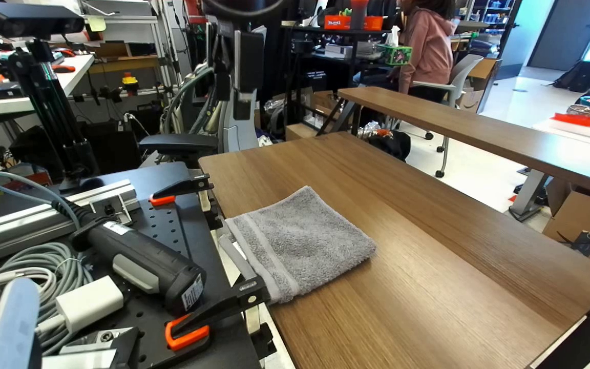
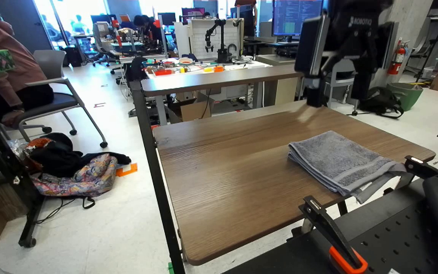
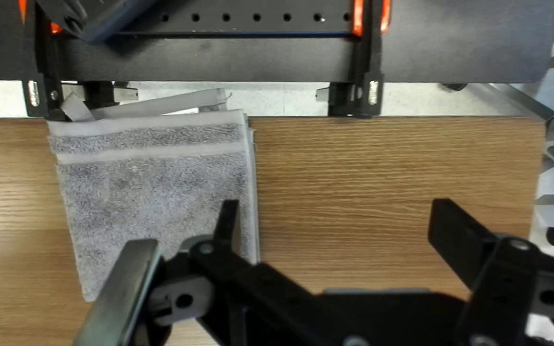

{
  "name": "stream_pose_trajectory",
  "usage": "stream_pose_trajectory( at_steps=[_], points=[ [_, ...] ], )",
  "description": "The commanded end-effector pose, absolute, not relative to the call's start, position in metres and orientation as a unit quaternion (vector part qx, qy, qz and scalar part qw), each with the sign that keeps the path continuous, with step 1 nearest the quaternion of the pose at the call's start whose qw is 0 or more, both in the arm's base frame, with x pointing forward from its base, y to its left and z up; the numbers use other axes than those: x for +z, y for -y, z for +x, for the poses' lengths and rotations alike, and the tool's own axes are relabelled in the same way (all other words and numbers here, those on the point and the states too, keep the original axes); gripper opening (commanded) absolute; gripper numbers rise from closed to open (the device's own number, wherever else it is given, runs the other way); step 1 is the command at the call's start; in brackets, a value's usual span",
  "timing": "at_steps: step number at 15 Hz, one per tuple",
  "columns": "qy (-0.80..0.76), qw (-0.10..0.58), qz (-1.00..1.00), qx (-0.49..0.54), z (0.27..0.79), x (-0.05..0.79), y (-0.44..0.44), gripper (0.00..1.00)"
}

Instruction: Slide the towel backward

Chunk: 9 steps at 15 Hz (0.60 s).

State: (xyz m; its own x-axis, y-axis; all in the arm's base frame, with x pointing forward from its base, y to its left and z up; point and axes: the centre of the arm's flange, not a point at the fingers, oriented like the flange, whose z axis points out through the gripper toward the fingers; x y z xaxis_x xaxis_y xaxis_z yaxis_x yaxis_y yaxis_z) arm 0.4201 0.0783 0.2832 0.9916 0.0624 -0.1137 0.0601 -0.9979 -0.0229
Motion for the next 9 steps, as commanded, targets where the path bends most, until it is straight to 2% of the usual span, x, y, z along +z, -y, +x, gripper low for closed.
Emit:
stream_pose_trajectory(
  at_steps=[1,9],
  points=[
    [0.007,-0.014,-0.998,0.063,0.445,0.242,-0.059,1.0],
    [-0.046,-0.028,-0.996,0.07,0.461,0.18,-0.004,1.0]
  ],
)
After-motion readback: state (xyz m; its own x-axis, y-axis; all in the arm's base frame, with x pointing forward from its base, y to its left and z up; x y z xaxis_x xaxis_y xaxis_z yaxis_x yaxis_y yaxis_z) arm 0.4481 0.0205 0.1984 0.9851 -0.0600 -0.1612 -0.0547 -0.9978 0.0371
